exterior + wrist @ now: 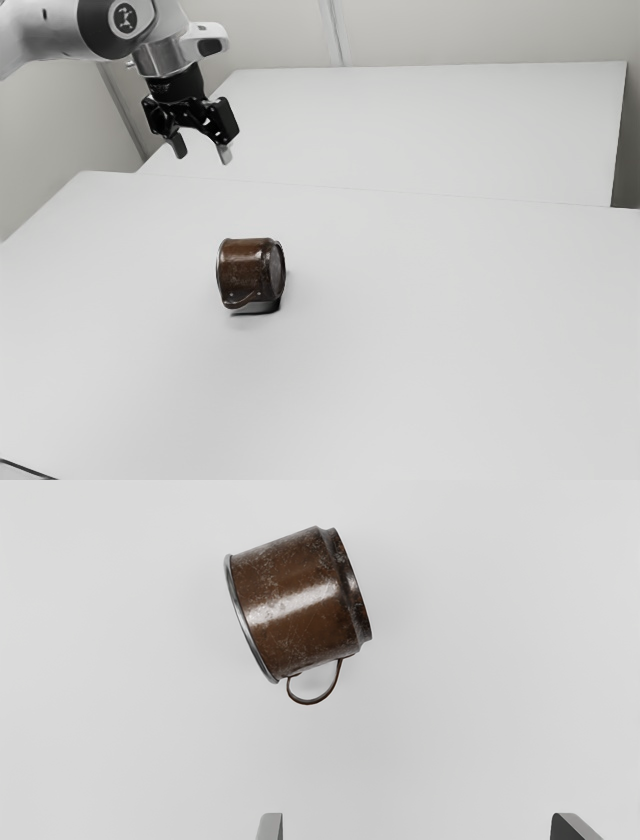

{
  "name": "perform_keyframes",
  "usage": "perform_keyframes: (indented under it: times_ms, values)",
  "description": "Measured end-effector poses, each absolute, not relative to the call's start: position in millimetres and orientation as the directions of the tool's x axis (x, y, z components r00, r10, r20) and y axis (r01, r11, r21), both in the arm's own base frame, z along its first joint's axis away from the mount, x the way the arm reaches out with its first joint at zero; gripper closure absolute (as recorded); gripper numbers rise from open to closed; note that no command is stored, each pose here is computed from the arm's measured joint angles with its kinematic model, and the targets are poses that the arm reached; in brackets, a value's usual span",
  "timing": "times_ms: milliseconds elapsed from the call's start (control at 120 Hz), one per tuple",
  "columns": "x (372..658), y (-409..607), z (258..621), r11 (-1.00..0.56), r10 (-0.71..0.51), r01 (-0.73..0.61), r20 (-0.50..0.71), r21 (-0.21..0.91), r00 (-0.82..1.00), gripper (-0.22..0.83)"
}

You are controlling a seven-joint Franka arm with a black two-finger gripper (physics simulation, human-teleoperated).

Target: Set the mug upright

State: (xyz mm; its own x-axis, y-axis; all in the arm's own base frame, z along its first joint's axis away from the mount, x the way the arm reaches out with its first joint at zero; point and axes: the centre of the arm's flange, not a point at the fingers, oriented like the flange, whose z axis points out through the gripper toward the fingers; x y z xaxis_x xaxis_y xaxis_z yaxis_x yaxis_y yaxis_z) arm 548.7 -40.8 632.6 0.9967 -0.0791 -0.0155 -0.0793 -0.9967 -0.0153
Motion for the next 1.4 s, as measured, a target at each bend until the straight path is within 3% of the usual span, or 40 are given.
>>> perform_keyframes:
  times_ms: [450,700,1125,1400]
  values:
    - [561.6,-43.4,621.8,-0.997,-0.082,-0.082,-0.036,-0.013,0.996,0.02]
    - [566.7,28.6,613.4,-0.999,0.026,0.027,-0.055,0.027,0.998,0.02]
    - [576.4,99.1,553.2,-0.975,0.065,0.088,-0.119,0.206,0.991,0.03]
    - [568.8,113.1,491.1,-0.947,0.062,0.102,-0.137,0.304,0.989,0.03]
